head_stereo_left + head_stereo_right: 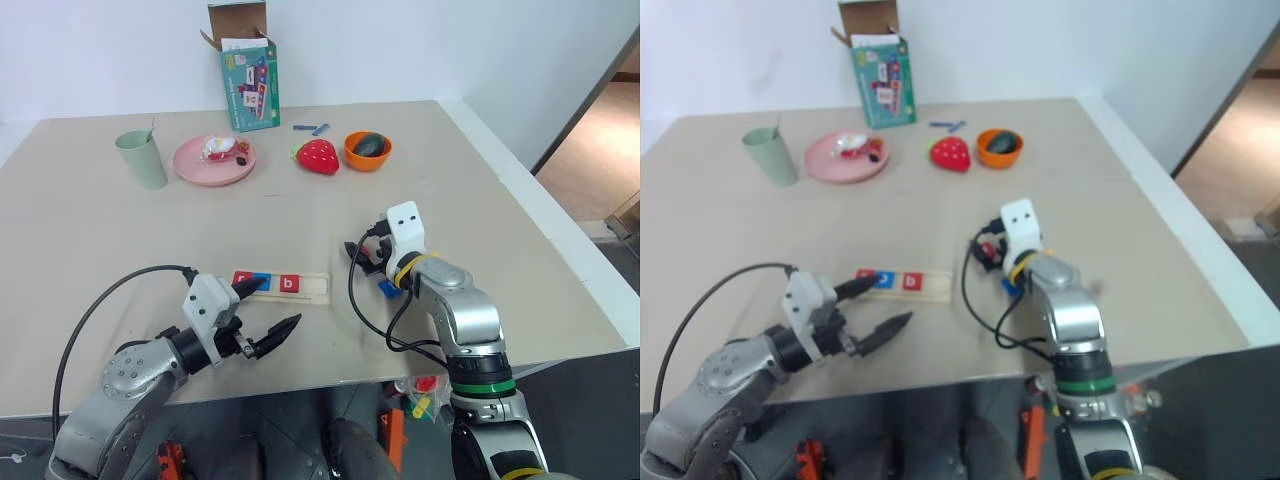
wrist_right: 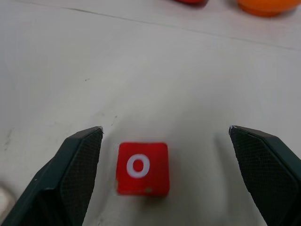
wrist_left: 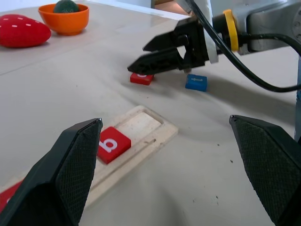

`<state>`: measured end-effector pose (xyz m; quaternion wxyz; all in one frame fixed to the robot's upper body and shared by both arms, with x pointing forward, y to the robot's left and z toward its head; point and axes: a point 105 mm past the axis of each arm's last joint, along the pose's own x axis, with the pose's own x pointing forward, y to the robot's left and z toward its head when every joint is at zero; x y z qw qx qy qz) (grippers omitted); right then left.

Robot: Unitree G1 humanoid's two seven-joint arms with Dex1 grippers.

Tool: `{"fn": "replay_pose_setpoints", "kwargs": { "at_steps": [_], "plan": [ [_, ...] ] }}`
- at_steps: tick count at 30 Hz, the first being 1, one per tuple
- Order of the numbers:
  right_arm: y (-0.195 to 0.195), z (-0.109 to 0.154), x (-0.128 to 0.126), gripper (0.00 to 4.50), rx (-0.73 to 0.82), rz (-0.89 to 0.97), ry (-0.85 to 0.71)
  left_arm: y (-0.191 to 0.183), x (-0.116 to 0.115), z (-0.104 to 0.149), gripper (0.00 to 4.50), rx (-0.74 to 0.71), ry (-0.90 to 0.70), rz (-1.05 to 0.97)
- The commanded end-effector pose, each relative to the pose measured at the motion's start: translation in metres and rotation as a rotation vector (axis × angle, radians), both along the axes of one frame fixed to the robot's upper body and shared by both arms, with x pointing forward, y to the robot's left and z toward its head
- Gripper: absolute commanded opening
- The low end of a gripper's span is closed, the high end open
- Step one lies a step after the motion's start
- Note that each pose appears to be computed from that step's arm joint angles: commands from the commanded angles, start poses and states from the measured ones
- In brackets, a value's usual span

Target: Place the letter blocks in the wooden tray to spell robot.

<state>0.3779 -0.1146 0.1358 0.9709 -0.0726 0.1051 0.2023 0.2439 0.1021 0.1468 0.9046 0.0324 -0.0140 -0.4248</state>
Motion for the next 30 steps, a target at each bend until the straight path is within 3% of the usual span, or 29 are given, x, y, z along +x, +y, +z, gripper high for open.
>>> {"fn": "replay_pose_setpoints", "kwargs": {
  "at_steps": [1,13,14,17,19,22,27,30],
  "plan": [
    [0.008,0.011,-0.005,4.45,0.023,0.013,-0.031,-0.001,0.0,0.007,4.5,-0.002,-0.026,-0.014],
    [0.011,-0.011,-0.005,4.45,0.003,-0.034,0.03,-0.006,-0.001,0.006,4.5,0.017,-0.029,-0.037],
    [0.011,-0.012,-0.004,3.94,0.002,-0.035,0.03,-0.006,-0.001,0.006,4.5,0.018,-0.029,-0.037],
    [0.013,-0.012,-0.004,2.92,0.004,-0.038,0.035,-0.006,-0.001,0.006,4.5,0.019,-0.028,-0.036],
    [0.014,-0.013,-0.004,2.47,0.005,-0.039,0.036,-0.006,-0.001,0.005,4.5,0.018,-0.027,-0.035],
    [0.014,-0.013,-0.004,1.35,0.005,-0.047,0.035,-0.006,-0.001,0.005,4.5,0.018,-0.025,-0.032],
    [0.016,-0.003,-0.006,1.21,-0.007,-0.051,0.002,-0.005,-0.002,0.003,4.5,0.026,-0.02,-0.033],
    [0.018,0.008,-0.02,1.21,-0.003,-0.027,-0.008,-0.004,-0.002,0.003,4.5,0.031,-0.02,-0.031]
  ]
}}
